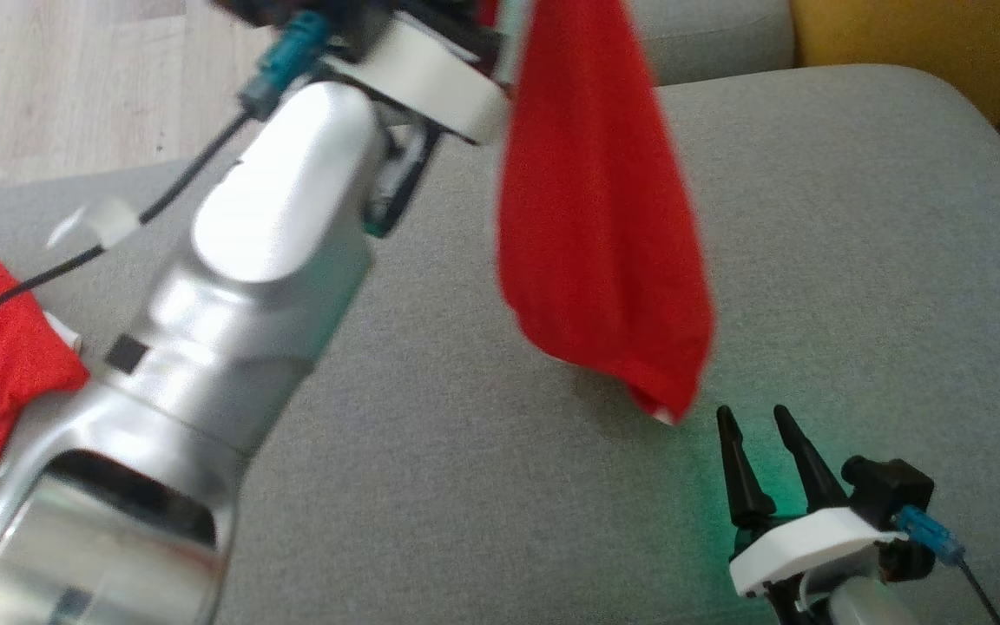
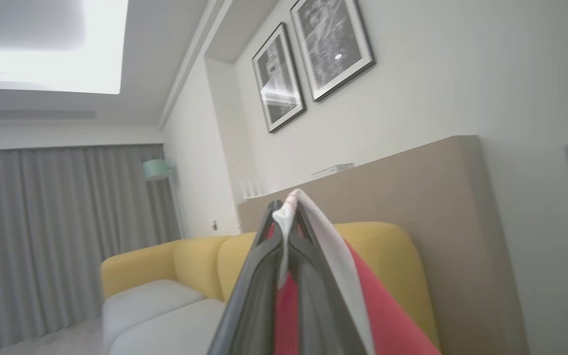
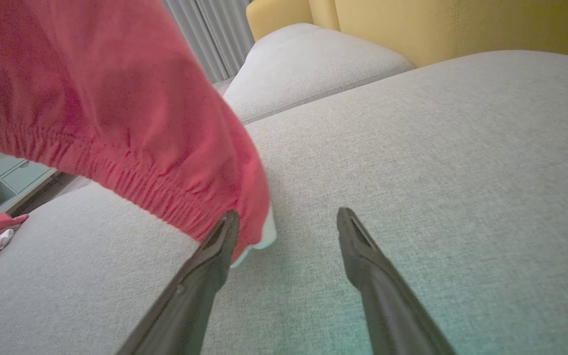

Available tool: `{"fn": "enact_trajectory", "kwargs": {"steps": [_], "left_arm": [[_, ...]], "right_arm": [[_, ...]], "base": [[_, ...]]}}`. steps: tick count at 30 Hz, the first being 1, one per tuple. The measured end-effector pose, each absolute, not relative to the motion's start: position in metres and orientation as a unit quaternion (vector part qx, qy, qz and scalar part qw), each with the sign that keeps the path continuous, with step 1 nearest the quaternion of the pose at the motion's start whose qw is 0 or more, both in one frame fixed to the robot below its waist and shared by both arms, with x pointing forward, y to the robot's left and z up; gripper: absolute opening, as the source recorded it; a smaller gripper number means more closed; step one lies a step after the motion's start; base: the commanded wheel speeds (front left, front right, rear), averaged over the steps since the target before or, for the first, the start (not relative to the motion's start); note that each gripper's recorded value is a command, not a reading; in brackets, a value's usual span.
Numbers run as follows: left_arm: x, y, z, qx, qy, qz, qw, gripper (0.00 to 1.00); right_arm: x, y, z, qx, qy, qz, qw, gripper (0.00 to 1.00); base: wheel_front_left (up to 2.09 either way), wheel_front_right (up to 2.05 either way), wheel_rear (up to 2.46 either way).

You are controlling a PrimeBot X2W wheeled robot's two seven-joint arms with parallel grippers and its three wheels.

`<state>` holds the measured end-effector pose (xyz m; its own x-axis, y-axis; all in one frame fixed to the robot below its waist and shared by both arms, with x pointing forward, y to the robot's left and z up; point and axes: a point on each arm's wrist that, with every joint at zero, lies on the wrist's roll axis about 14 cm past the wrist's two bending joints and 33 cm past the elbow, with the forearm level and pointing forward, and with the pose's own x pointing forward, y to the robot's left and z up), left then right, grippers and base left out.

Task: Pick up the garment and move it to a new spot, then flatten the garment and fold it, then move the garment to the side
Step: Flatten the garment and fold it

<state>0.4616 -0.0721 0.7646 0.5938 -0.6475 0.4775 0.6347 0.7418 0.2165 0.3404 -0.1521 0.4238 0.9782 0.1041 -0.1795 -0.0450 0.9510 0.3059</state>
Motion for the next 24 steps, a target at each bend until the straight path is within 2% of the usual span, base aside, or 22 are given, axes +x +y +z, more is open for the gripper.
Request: {"fn": "enact_trajectory", "kwargs": {"steps": [4, 7, 8, 9, 10, 13, 15, 24], "left_arm": [[0.500, -0.025, 0.714, 0.039, -0.207, -0.300, 0.930, 0.00], [0.512, 0.017, 0.627, 0.050, -0.104, -0.260, 0.959, 0.00], [0.511, 0.033, 0.594, 0.043, -0.063, -0.242, 0.967, 0.04], [0.511, 0.033, 0.594, 0.043, -0.063, -0.242, 0.967, 0.39], [0.506, 0.049, 0.561, 0.038, -0.024, -0.223, 0.974, 1.00], [0.484, 0.095, 0.486, 0.016, 0.064, -0.156, 0.985, 1.00], [0.473, 0.119, 0.464, 0.001, 0.088, -0.113, 0.990, 1.00], [0.432, 0.153, 0.457, -0.074, 0.069, -0.034, 0.994, 1.00]], "right_arm": [[0.344, -0.150, 0.420, 0.152, 0.103, 0.041, 0.982, 1.00], [0.347, -0.147, 0.418, 0.151, 0.107, 0.046, 0.982, 1.00], [0.349, -0.145, 0.418, 0.151, 0.108, 0.048, 0.981, 1.00], [0.349, -0.145, 0.418, 0.151, 0.108, 0.048, 0.981, 1.00], [0.352, -0.144, 0.418, 0.150, 0.108, 0.051, 0.981, 1.00], [0.359, -0.136, 0.419, 0.147, 0.108, 0.064, 0.981, 1.00], [0.362, -0.131, 0.419, 0.143, 0.109, 0.073, 0.981, 1.00], [0.370, -0.099, 0.410, 0.139, 0.129, 0.121, 0.974, 1.00]], "base": [[0.00, 0.00, 0.00], [0.00, 0.00, 0.00], [0.00, 0.00, 0.00], [0.00, 0.00, 0.00], [0.00, 0.00, 0.00], [0.00, 0.00, 0.00], [0.00, 0.00, 0.00], [0.00, 0.00, 0.00]]}}
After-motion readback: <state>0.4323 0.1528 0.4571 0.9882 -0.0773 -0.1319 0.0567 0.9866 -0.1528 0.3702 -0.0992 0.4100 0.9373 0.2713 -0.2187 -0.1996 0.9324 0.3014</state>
